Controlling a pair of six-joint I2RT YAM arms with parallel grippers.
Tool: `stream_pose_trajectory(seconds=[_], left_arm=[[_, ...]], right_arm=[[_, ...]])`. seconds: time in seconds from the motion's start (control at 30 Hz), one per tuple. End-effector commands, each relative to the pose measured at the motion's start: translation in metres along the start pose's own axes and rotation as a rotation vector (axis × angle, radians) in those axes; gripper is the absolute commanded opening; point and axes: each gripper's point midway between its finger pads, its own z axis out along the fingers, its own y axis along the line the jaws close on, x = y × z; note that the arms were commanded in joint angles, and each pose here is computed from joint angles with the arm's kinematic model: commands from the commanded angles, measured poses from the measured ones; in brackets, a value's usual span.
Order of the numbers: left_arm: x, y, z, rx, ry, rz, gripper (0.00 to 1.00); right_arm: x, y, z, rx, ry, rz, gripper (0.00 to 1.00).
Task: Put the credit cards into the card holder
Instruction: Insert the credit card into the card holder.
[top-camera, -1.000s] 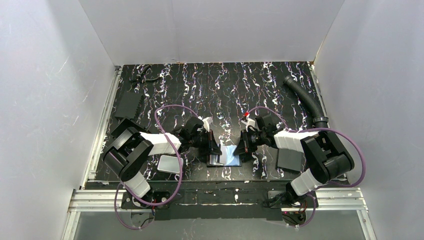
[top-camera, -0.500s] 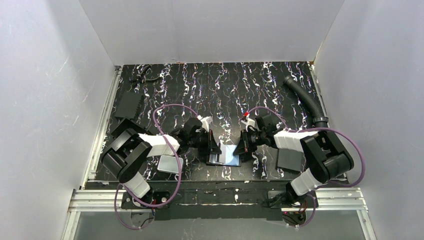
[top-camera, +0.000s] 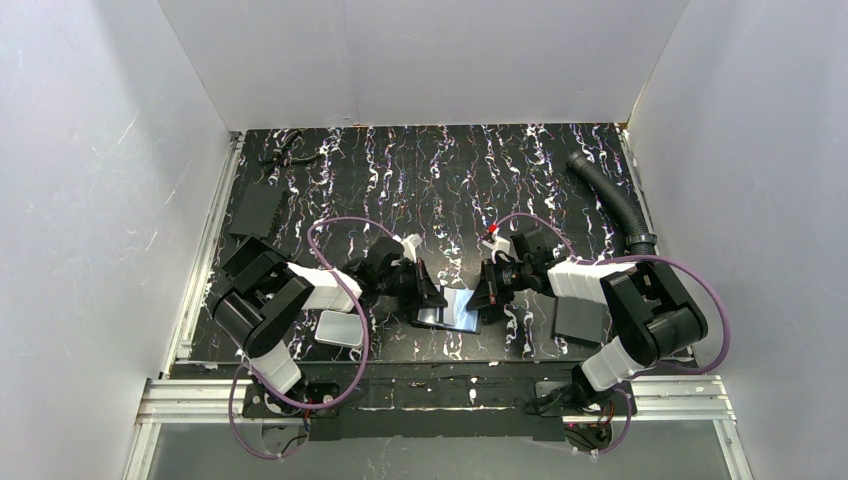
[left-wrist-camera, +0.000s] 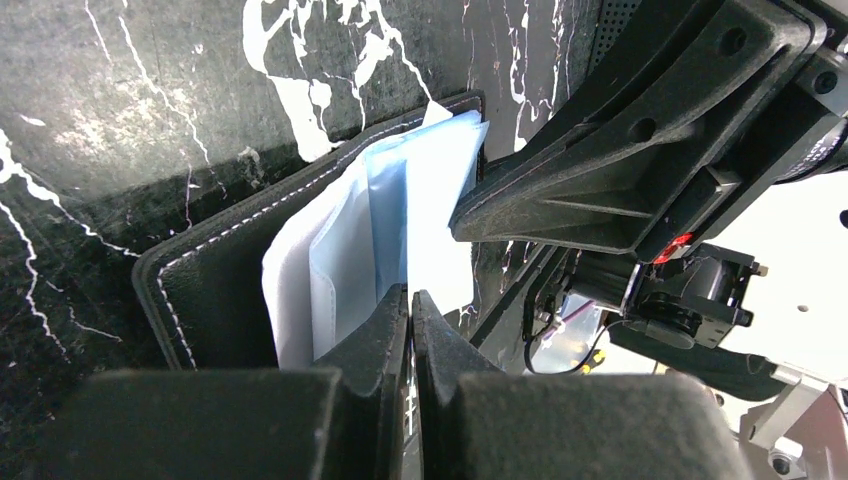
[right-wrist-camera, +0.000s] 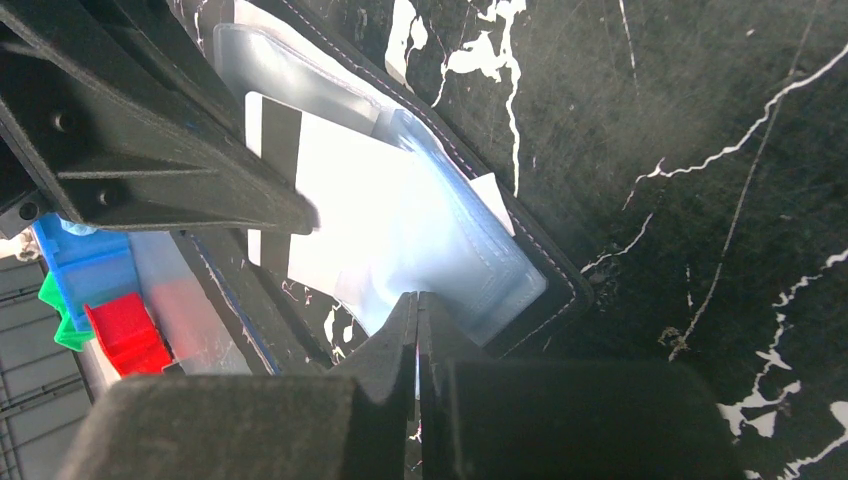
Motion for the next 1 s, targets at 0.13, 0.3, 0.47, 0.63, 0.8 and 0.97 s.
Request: stream_pose_trajectory(seconds=[0.13, 0.3, 0.47, 0.63, 0.8, 0.97], left_arm=[[0.007, 0.01, 0.001, -0.026, 0.011, -0.046, 0.29], [0.005, 0.014, -0.007, -0.106, 0.012, 0.003, 0.52], [0.003, 0.029, -0.021, -0.352, 0.028, 0.049, 0.57], [0.008, 0.017, -0.011, -0.361, 0.084, 0.05, 0.55], [0.01, 0.005, 0.001, -0.348, 0.089, 0.078, 0.54], [0.014, -0.013, 0.017, -0.307, 0.099, 0.128, 0.54]], right_arm=[[0.005, -0.009, 0.001, 0.032, 0.013, -0.004, 0.03], [0.008, -0.009, 0.0, 0.033, 0.015, -0.003, 0.03], [0.007, -0.008, -0.001, 0.031, 0.01, -0.002, 0.03], [0.005, -0.007, 0.0, 0.023, 0.004, -0.001, 0.03], [0.006, -0.007, 0.0, 0.024, 0.004, 0.001, 0.03], [0.006, -0.007, -0.001, 0.026, -0.001, 0.0, 0.03]])
